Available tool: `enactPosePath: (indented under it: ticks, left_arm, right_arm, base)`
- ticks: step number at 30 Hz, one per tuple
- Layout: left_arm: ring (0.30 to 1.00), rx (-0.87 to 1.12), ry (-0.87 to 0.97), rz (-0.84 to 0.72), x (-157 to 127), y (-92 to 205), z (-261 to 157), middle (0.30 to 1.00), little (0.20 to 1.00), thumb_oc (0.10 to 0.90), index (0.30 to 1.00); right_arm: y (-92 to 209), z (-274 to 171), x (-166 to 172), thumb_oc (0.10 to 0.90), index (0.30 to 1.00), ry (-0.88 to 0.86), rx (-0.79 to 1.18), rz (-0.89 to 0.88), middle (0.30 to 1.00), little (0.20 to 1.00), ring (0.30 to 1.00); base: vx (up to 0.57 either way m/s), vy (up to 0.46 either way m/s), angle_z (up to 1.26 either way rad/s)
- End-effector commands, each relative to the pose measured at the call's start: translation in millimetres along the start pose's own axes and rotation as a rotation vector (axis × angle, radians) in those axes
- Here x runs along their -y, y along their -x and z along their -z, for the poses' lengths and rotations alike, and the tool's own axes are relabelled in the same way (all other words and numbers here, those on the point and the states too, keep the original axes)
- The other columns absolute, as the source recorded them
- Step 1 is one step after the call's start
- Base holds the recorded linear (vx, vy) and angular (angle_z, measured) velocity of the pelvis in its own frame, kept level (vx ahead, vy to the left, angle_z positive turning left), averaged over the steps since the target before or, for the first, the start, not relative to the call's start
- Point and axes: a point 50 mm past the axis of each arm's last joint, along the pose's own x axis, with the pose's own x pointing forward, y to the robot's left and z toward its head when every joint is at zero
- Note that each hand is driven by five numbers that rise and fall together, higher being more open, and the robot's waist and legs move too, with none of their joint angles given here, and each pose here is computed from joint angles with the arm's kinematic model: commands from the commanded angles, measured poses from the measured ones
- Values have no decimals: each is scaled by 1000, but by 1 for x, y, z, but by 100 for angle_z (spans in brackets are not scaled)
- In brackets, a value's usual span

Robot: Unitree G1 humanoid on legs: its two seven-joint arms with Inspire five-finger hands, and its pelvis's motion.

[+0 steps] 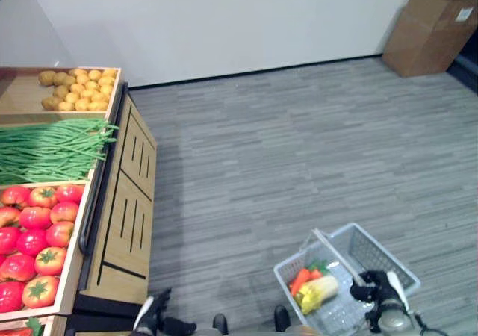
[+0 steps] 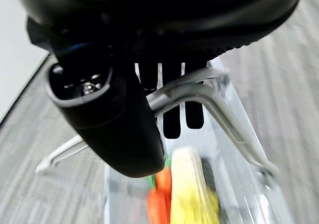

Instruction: Get the vegetables into the basket

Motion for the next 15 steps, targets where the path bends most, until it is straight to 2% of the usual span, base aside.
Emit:
enactPosePath:
  ticks: [1,2,4,6,11,15]
  left_arm:
    - [1000,10,-45,-93,-13,-7,-12,1000,1000,900,1000]
    - [1000,-71,-34,-91,-8,-6,2,1000,1000,900,1000]
    - [1000,-91,-52,-90,-5,-5,6,1000,1000,900,1000]
    - [1000,-121,-72,-87,2,-3,12,1000,1000,900,1000]
    - [1000,-181,-30,-44,15,2,24,1000,1000,900,1000]
    - [1000,-181,14,-35,18,2,22,1000,1000,900,1000]
  right_arm:
    - [-6,-31,4,400,300,-88,141,32,300,300,300]
    - [0,-12,-11,400,300,-112,59,-11,300,300,300]
    - [2,-4,-18,400,300,-111,25,-31,300,300,300]
    - [13,24,-37,400,300,-155,-112,-78,300,300,300]
    - [29,52,-56,400,300,-91,-224,-163,300,300,300]
    - [32,57,-59,400,300,-66,-252,-181,300,300,300]
  base:
    - [-4,0,-9]
    - [3,2,-11]
    - [5,3,-9]
    - [5,3,-13]
    - [2,6,-9]
    - [0,0,0]
